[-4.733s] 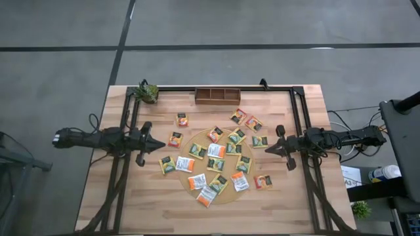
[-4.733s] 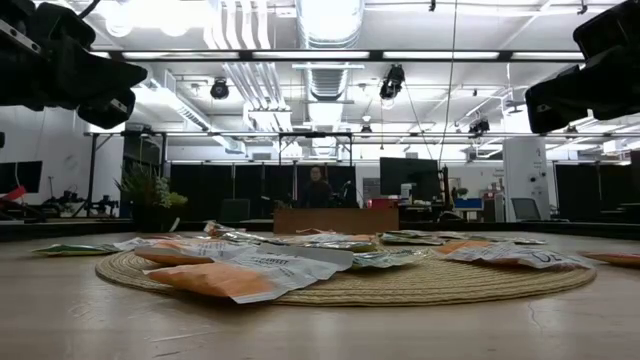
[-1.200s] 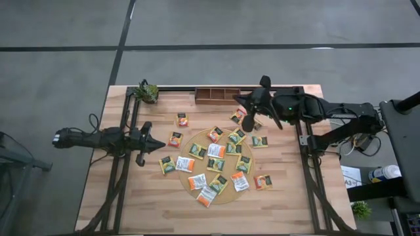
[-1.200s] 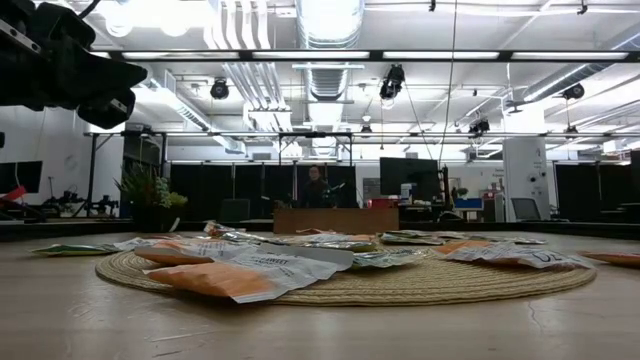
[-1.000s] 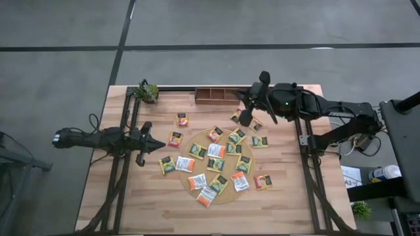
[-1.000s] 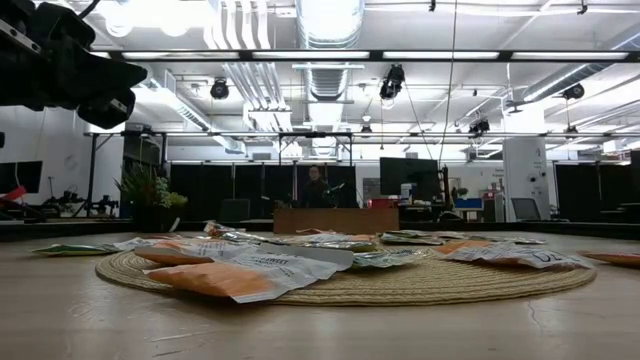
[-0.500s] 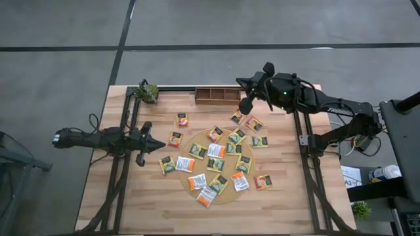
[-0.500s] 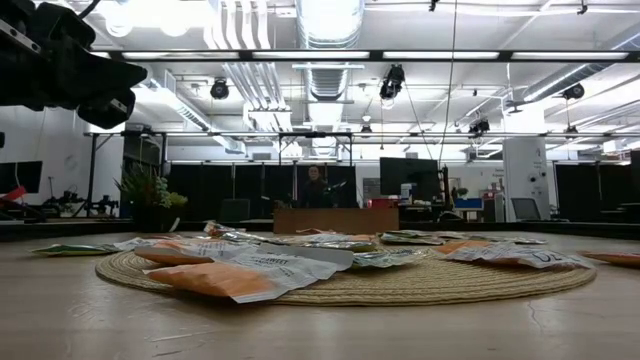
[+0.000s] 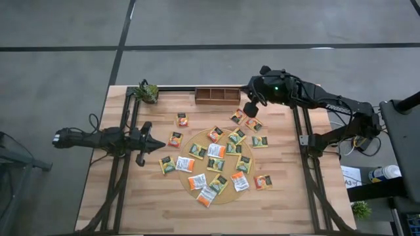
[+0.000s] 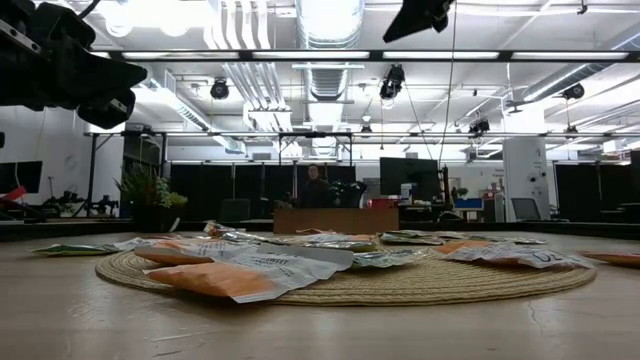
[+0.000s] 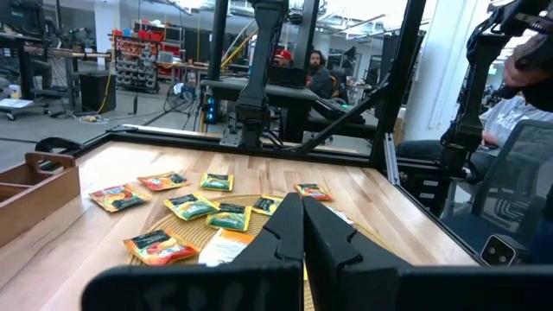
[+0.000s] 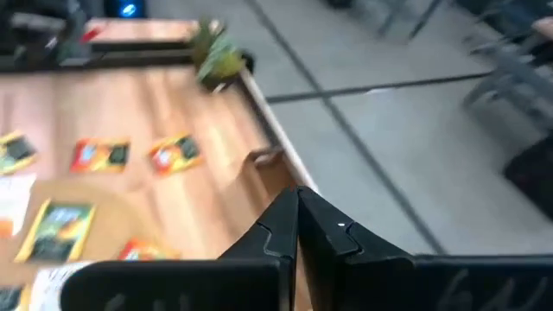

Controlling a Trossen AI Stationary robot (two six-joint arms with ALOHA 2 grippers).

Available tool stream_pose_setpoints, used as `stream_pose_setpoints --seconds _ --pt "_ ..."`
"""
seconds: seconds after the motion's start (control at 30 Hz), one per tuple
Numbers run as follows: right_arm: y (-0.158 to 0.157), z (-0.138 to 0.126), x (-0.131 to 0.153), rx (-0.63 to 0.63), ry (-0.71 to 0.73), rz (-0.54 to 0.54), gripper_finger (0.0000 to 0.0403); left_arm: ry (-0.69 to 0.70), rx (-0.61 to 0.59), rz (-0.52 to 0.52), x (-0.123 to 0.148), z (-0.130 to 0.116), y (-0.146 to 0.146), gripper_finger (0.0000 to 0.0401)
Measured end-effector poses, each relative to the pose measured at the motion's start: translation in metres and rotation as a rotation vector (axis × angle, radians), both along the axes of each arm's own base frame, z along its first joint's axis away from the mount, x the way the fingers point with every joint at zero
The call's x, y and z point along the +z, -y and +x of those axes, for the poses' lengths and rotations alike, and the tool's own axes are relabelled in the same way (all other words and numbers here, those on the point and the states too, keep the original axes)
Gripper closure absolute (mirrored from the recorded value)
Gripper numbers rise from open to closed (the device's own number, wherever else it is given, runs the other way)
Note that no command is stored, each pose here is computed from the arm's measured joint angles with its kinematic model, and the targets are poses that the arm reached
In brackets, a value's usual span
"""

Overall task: Pick & Place Tea
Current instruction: Put the yellow tea bag into the right section of the wooden organizer

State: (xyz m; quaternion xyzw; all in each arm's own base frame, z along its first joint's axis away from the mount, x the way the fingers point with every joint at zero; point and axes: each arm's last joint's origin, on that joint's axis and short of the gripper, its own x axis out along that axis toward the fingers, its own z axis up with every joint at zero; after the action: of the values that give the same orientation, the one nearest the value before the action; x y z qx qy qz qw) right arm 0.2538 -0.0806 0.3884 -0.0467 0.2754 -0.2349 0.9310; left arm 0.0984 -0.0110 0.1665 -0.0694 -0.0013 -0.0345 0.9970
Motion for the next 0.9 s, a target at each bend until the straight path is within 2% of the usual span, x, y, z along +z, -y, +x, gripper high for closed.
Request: stream_pose_setpoints --seconds 0.3,0.43,0.67,0.8,0.9 --pt "0.001 -0.001 -0.018 0.079 -0.108 0.001 0.0394 0.000 0.000 0.000 0.000 0.000 0.000 0.0401" --pt "-0.001 0.001 -0.026 0.163 -0.115 0.055 0.0394 0.000 0.000 0.000 0.000 0.000 0.000 0.0401" --pt "-0.008 0.025 -0.050 0.334 -0.171 0.183 0.0394 0.000 0.000 0.000 0.000 0.000 0.000 0.0401" --pt "-0.016 0.038 -0.067 0.440 -0.239 0.257 0.0394 0.000 0.000 0.000 0.000 0.000 0.000 0.0401" --pt "-0.026 0.044 -0.077 0.487 -0.296 0.275 0.0394 0.000 0.000 0.000 0.000 0.000 0.000 0.0401"
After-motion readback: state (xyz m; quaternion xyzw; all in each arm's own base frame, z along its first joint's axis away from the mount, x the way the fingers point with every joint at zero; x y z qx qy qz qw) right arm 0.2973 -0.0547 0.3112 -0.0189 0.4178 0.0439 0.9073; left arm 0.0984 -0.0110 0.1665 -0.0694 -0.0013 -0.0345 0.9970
